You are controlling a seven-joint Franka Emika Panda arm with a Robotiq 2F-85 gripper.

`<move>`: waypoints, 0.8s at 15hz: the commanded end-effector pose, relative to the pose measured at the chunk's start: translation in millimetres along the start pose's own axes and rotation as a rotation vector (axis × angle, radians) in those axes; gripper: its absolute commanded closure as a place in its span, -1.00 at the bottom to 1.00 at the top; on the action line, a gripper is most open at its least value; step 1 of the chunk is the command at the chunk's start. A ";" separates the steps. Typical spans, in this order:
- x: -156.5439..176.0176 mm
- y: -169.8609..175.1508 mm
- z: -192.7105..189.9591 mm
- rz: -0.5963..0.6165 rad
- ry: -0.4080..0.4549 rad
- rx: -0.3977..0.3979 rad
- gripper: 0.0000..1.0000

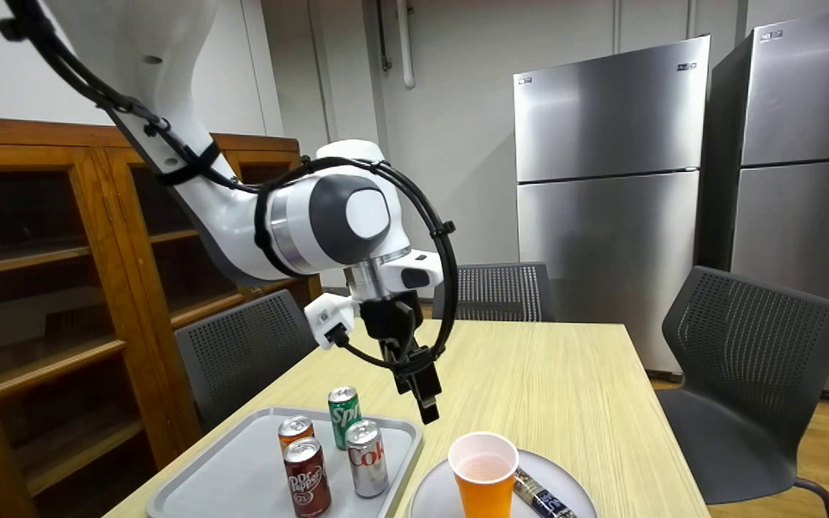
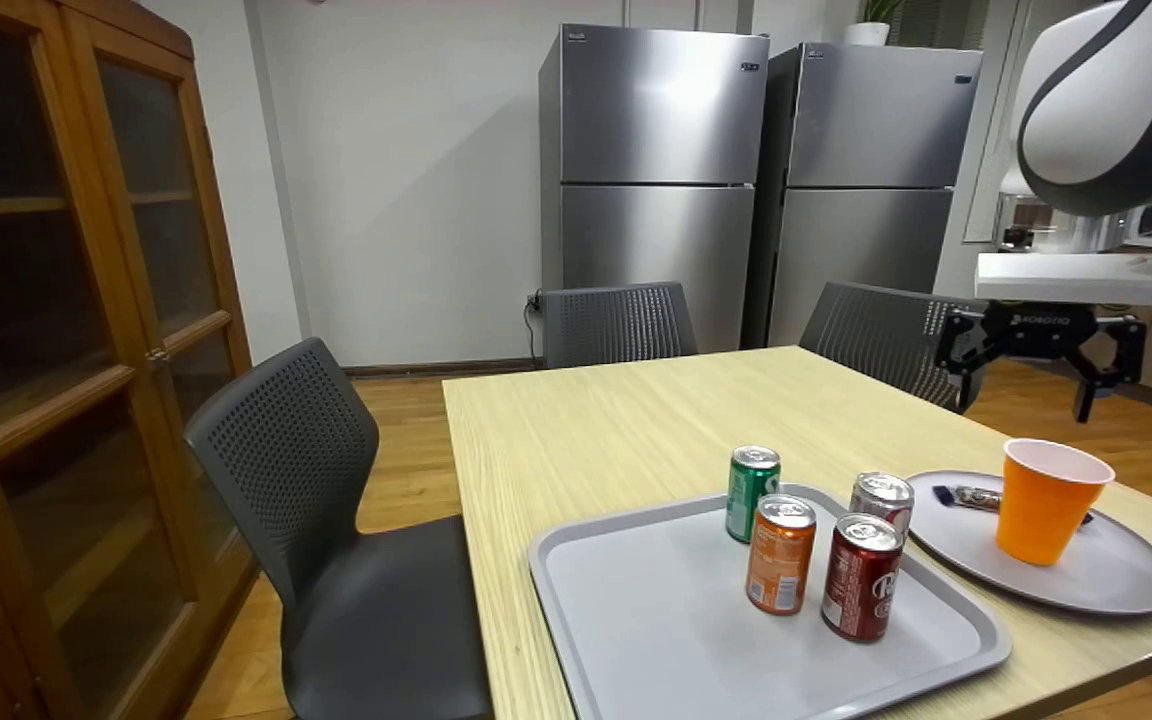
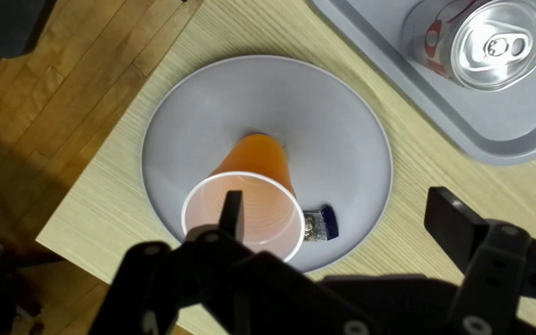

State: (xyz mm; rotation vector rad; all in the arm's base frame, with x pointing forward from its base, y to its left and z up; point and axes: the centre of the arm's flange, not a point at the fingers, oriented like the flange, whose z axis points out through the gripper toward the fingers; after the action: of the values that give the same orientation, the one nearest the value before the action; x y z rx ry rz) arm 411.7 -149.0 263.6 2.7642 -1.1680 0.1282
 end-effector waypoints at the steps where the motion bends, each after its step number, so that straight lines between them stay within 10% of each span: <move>1: 29.3 -6.8 25.0 0.066 0.009 -0.037 -1.00; 12: 65.0 -18.3 84.1 0.146 -0.022 -0.128 -1.00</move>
State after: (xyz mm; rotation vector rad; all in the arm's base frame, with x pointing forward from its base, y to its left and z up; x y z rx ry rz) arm 455.3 -194.7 202.2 2.6158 -1.3013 0.0445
